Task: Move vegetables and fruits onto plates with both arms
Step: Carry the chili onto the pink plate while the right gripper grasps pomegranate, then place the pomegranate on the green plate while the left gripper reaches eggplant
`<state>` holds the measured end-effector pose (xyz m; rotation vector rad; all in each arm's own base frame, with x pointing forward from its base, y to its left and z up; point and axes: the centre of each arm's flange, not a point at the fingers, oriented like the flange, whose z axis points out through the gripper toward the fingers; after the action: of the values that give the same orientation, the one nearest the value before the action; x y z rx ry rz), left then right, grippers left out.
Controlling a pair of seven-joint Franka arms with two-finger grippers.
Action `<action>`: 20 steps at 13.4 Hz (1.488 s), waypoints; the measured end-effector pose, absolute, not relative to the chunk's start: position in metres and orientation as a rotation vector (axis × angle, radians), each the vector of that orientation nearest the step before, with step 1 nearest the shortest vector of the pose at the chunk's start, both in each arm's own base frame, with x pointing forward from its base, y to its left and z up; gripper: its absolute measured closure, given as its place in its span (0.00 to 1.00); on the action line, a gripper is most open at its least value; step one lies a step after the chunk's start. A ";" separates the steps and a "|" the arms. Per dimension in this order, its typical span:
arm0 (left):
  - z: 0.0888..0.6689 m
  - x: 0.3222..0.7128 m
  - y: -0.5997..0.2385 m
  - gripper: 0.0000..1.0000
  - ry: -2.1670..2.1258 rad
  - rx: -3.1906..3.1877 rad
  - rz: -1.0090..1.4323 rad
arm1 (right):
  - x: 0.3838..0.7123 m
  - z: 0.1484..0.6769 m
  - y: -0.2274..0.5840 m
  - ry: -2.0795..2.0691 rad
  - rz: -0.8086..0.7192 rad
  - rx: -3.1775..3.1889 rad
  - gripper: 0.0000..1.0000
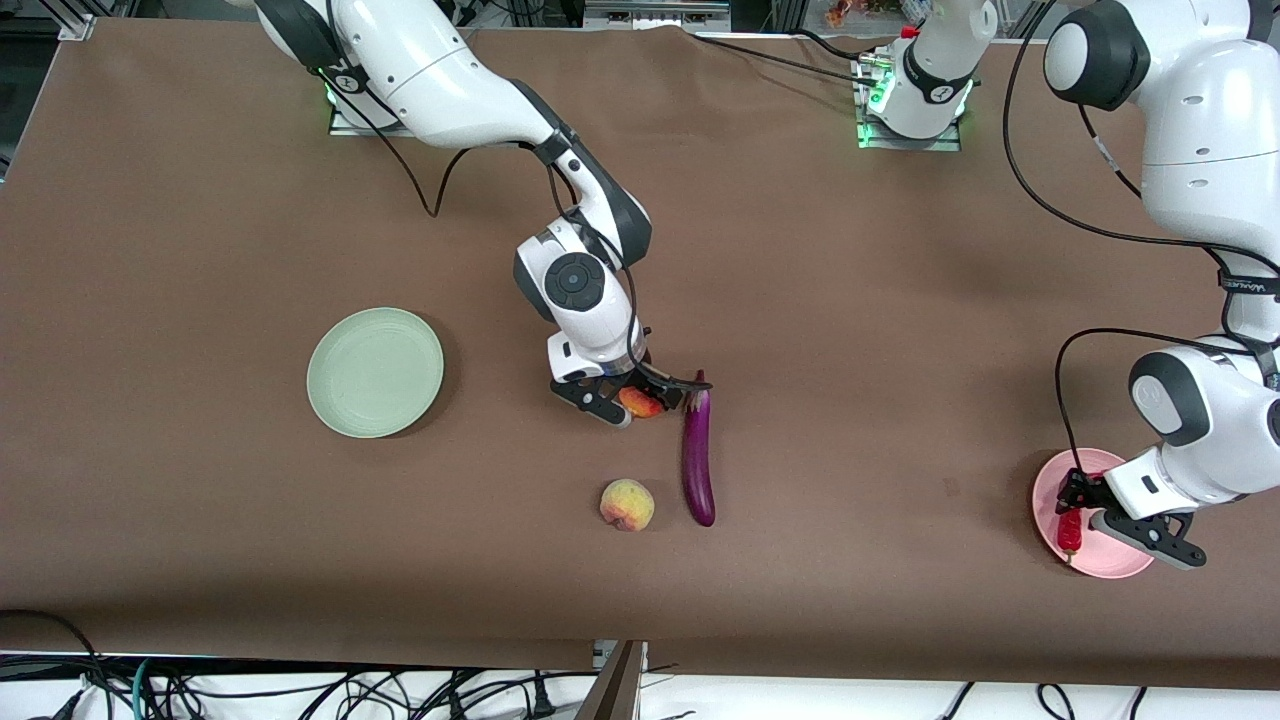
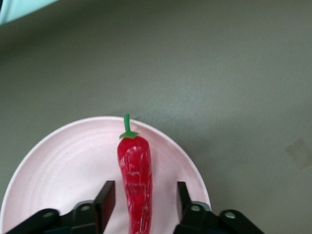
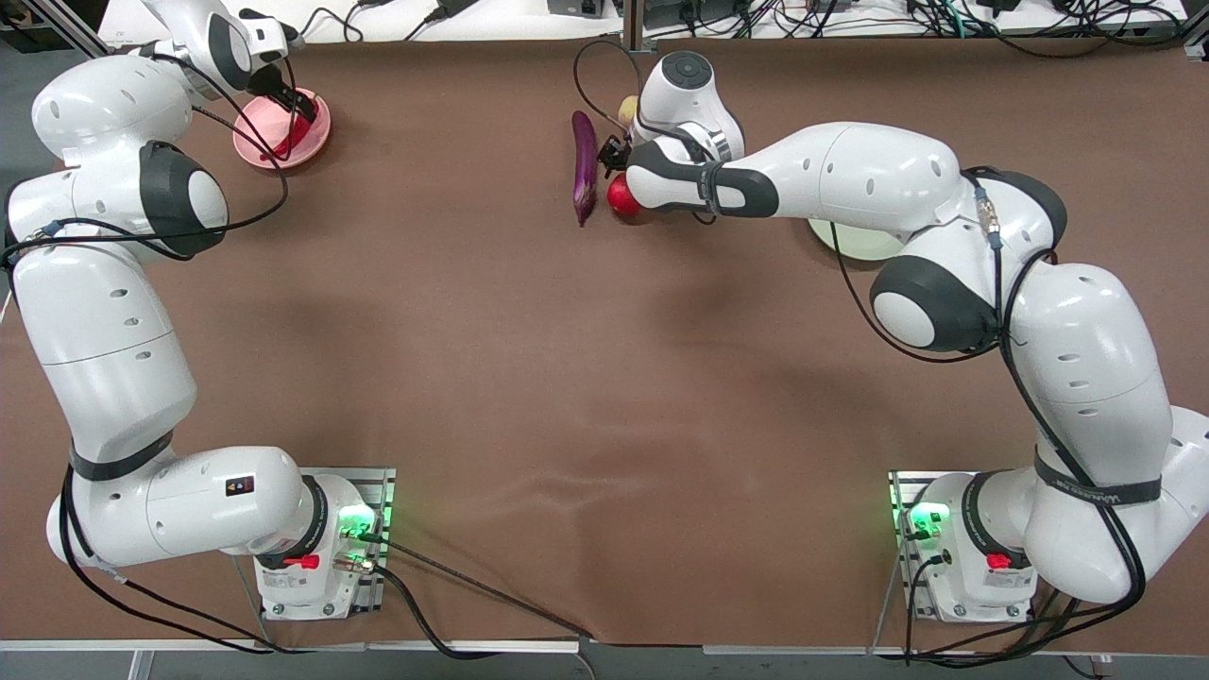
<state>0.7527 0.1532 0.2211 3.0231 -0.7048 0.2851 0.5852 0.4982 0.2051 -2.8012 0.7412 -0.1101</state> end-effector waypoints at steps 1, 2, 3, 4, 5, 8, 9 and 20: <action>0.224 0.754 0.146 0.26 -0.713 3.005 0.274 | 0.586 0.202 0.498 0.740 -0.118 -2.800 0.05; 0.228 0.756 0.137 0.17 -0.717 2.985 0.262 | 0.587 0.202 0.497 0.740 -0.123 -2.799 0.18; 0.235 0.758 0.125 0.06 -0.706 2.967 0.246 | 0.588 0.203 0.496 0.738 -0.128 -2.799 0.19; 0.240 0.761 0.108 0.00 -0.672 2.955 0.224 | 0.589 0.203 0.494 0.741 -0.130 -2.800 0.19; 0.245 0.763 0.086 0.00 -0.629 2.948 0.206 | 0.591 0.203 0.490 0.750 -0.122 -2.811 0.19; 0.246 0.766 0.003 0.00 -0.527 2.918 0.167 | 0.601 0.214 0.469 0.666 -0.060 -2.921 0.19; 0.245 0.765 -0.023 0.00 -0.494 2.899 0.154 | 0.605 0.224 0.459 0.612 -0.038 -2.963 0.19; 0.222 0.701 -0.292 0.00 -0.057 2.814 -0.064 | 0.660 0.269 0.187 -0.085 0.346 -3.321 0.19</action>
<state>0.7005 -0.2916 0.2219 2.8136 -0.0567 -0.0641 0.6597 0.1872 0.2687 -3.3206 -0.0848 0.3463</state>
